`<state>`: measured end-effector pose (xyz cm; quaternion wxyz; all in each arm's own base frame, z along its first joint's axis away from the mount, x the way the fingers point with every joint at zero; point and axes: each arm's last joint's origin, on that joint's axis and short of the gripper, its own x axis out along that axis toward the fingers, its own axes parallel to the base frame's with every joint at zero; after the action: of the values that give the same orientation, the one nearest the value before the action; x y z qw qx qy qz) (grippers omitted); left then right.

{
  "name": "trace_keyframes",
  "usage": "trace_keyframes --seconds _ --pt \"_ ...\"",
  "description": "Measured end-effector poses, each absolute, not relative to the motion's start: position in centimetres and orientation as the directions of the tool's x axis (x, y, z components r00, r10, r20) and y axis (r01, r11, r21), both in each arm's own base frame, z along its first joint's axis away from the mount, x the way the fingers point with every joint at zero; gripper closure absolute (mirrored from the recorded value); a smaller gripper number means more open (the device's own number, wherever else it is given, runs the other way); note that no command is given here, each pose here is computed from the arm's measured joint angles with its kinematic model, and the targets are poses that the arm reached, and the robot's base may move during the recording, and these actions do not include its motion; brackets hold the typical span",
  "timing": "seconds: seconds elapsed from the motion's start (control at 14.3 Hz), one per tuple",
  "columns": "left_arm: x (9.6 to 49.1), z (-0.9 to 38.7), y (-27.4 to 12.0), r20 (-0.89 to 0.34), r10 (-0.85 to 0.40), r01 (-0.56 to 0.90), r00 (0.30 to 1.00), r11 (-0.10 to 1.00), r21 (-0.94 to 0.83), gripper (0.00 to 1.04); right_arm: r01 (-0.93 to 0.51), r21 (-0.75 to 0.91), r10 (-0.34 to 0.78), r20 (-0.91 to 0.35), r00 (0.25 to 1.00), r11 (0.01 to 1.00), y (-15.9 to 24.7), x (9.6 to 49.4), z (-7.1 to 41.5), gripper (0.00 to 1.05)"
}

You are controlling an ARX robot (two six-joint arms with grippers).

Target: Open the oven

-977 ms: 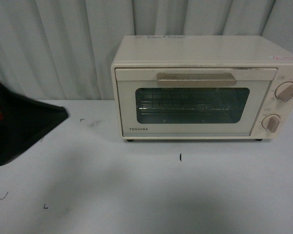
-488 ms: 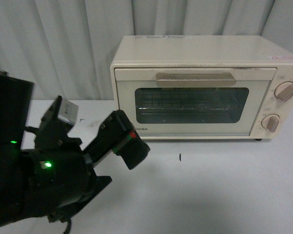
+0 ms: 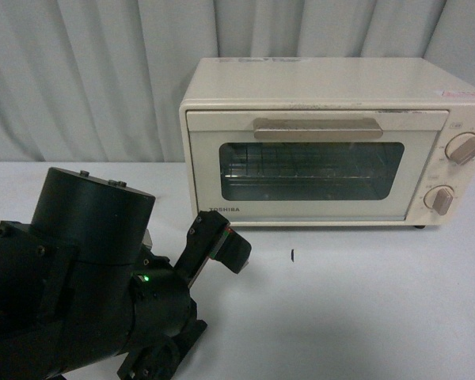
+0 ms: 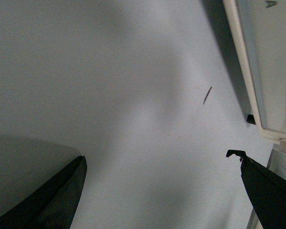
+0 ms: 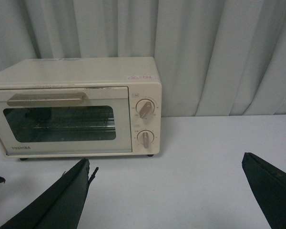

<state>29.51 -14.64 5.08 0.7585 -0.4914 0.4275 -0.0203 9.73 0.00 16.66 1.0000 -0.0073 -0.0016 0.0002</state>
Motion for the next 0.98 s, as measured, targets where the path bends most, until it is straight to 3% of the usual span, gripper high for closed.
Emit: trace_keyframes --seconds 0.35,0.98 --pt "30.56 4.80 -15.34 -0.613 -0.452 -0.418 0.648 0.462 -0.782 0.07 0.000 -0.015 0.000 0.003 1.000 1.000 0.00 9.73 16.66 0.06" --pt "30.26 4.74 -15.46 -0.618 -0.450 -0.420 0.645 0.467 -0.778 0.07 0.000 -0.015 0.000 0.003 1.000 1.000 0.00 9.73 16.66 0.06"
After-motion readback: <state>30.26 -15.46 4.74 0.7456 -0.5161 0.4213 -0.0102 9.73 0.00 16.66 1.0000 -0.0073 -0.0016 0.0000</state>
